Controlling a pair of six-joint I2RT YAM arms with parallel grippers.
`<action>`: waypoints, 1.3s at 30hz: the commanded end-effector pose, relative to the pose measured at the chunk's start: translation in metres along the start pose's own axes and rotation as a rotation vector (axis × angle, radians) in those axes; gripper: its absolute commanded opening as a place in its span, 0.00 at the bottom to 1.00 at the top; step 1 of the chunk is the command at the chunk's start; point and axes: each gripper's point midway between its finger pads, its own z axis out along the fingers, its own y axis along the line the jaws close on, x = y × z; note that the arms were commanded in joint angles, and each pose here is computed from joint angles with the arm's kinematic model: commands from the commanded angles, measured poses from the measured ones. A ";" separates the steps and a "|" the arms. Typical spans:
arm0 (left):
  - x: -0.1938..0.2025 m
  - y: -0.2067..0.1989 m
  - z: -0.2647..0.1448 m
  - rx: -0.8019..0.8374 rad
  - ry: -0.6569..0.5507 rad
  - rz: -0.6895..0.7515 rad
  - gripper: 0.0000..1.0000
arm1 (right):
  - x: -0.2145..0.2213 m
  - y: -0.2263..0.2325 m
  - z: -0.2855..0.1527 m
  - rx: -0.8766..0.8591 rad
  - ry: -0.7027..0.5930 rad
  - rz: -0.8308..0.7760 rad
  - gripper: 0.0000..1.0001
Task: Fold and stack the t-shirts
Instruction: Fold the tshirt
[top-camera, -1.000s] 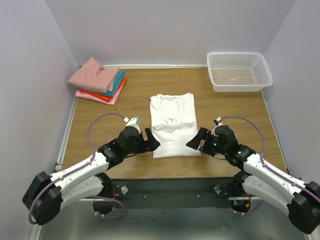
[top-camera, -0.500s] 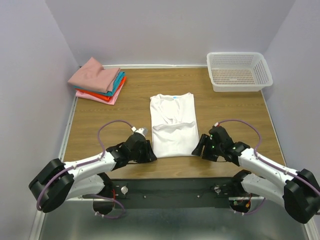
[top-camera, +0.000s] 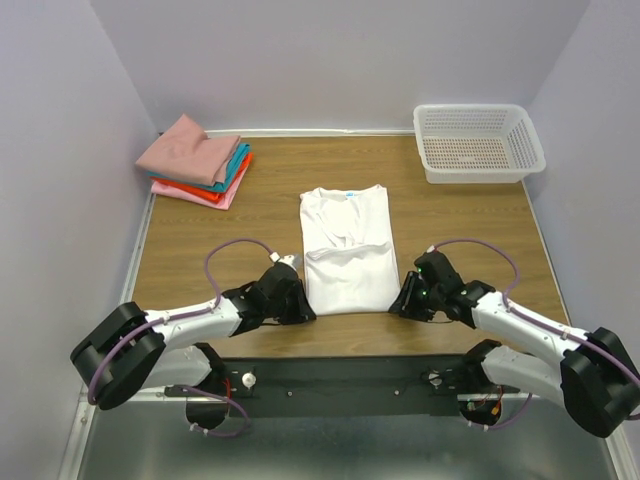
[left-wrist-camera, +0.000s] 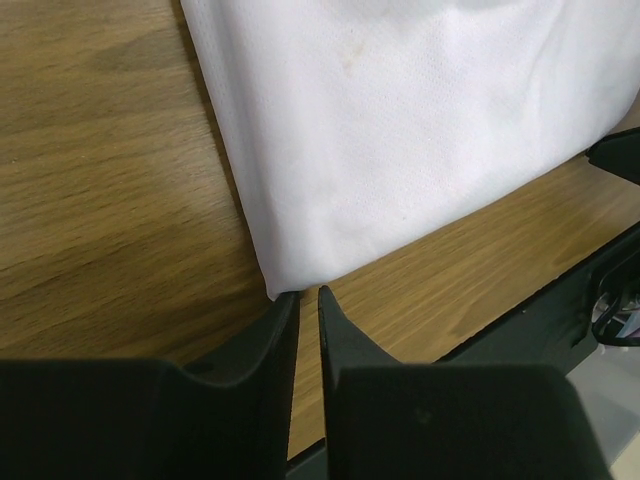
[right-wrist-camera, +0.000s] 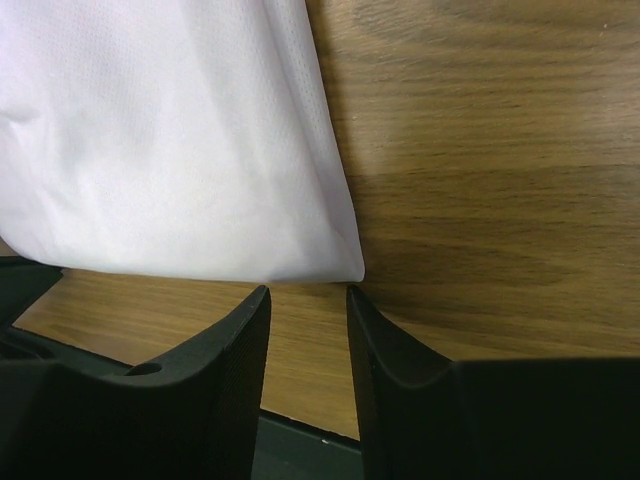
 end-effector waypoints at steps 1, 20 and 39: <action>0.000 0.017 -0.001 -0.091 -0.009 0.000 0.21 | -0.001 -0.014 0.004 0.079 -0.009 -0.017 0.43; -0.015 0.019 0.010 -0.136 -0.055 0.023 0.00 | -0.022 -0.020 0.006 0.151 -0.093 -0.010 0.43; -0.084 -0.032 -0.039 -0.006 -0.346 0.127 0.00 | -0.050 0.045 -0.028 -0.068 -0.143 -0.105 0.00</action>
